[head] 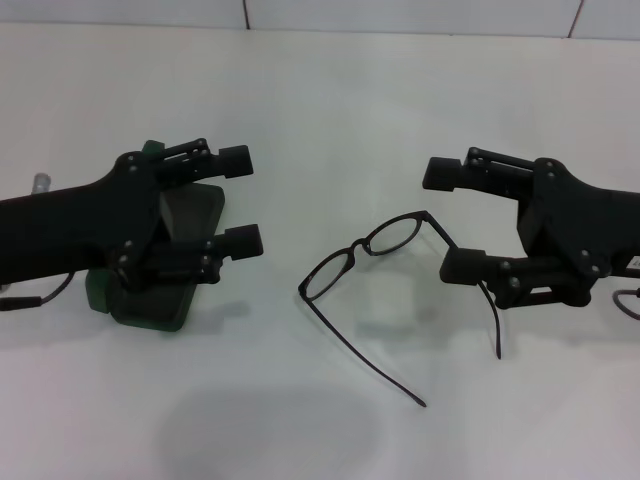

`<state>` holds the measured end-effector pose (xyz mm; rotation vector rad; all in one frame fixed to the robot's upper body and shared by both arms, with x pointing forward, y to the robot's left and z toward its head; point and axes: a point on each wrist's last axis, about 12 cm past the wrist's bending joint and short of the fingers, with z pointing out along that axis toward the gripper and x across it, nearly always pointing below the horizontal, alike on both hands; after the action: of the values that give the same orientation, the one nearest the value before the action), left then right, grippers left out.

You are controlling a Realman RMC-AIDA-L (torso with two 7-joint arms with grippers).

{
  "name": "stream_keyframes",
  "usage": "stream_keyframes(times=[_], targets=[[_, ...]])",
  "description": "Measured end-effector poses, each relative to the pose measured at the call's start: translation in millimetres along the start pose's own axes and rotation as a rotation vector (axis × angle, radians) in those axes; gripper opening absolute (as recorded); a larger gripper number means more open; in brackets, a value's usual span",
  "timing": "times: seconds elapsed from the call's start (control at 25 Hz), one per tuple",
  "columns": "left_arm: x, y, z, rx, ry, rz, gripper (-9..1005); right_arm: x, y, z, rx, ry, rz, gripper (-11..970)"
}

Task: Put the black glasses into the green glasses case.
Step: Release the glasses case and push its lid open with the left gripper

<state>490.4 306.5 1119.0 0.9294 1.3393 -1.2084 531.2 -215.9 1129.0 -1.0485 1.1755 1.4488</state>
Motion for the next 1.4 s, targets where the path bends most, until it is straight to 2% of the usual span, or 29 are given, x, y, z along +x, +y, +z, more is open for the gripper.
stream_keyframes(times=[0.48,0.6,0.72,0.84,0.96,1.08,1.16,1.24,1.4], targets=[[5,-1.8,2,0.013,0.021,-0.022,848,1,0.4,0,0.003,-0.002,-0.008,874],[2,0.6,3,0.006,0.027,-0.041,848,1,-1.1,-7,0.061,-0.026,-0.040,874],[-16,10.1,8,-0.001,0.081,-0.063,848,2,-0.6,-24,0.168,-0.065,-0.084,875],[-55,21.0,16,-0.046,0.216,-0.106,847,2,4.1,-42,0.251,-0.102,-0.110,875],[-100,22.8,26,-0.204,0.397,-0.101,847,3,11.2,-57,0.313,-0.138,-0.118,874],[-121,19.9,32,-0.427,0.549,-0.090,847,10,18.8,-64,0.350,-0.149,-0.120,874],[-126,19.1,33,-0.596,0.650,-0.092,847,14,22.5,-66,0.366,-0.153,-0.121,874],[-124,19.3,30,-0.715,0.728,-0.112,846,18,23.6,-65,0.380,-0.153,-0.123,874],[-111,26.5,24,-0.760,0.764,-0.217,846,17,20.7,-64,0.392,-0.150,-0.132,874]])
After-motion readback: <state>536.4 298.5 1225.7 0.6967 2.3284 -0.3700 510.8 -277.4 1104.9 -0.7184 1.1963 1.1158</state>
